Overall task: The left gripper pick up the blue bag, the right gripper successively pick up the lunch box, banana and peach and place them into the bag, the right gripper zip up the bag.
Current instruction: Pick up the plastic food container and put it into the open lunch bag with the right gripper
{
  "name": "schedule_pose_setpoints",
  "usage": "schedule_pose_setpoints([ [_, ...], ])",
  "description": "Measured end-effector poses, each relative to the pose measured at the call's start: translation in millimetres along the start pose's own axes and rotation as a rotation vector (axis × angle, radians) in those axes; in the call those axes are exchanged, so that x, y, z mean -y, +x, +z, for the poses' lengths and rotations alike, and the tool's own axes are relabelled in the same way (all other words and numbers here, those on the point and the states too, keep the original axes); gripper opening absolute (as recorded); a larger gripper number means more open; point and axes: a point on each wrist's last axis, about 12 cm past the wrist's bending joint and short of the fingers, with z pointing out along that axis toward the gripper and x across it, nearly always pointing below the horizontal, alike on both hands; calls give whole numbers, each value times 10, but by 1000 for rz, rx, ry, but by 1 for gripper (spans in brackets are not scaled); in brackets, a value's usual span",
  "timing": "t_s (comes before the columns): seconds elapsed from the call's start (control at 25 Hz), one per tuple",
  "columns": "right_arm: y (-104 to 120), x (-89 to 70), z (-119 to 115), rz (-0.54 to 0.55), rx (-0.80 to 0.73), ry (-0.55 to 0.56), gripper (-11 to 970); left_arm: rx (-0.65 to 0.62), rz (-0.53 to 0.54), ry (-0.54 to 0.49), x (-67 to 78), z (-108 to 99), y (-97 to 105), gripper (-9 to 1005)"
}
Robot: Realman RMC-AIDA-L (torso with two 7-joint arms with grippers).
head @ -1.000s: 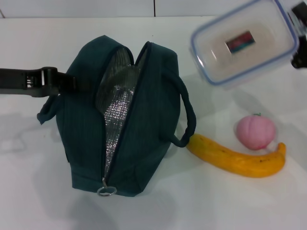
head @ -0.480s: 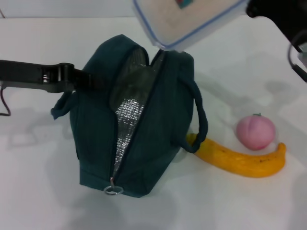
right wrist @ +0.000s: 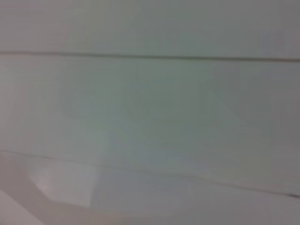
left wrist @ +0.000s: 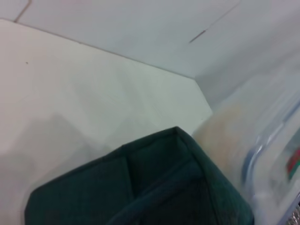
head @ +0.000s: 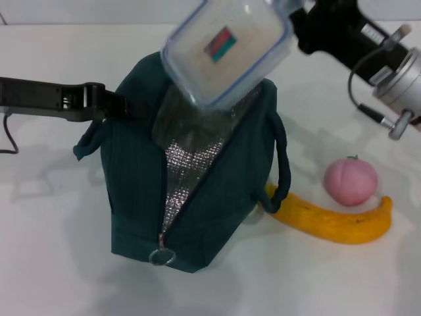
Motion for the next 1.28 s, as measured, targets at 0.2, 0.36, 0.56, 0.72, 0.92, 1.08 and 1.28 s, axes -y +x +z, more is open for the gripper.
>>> schedule_pose_setpoints([
  [0.2,64,77,-10,-1,-54,66,182,15,-5,-13,-26,-15,2,32],
  [0.36,84,106,-9,-6,-78,93,186,16,-6,-15,-30,-22,4,32],
  [0.56,97,110,-10,-57,-94,95,190,18,-3,-17,-27,-22,-9,32],
  [0.72,95,80,37,-86,-102,73,194,17,-1,-14,-20,-10,-13,32],
  [0.92,82,75,69,-70,-104,76,198,17,-1,-12,-17,-4,-15,32],
  [1.08,44,54,71,-85,-101,70,202,20,-4,-15,-26,-9,-7,32],
  [1.28,-140,-59,13,-215,-151,68,503,39,-9,-32,-59,-21,-1,32],
])
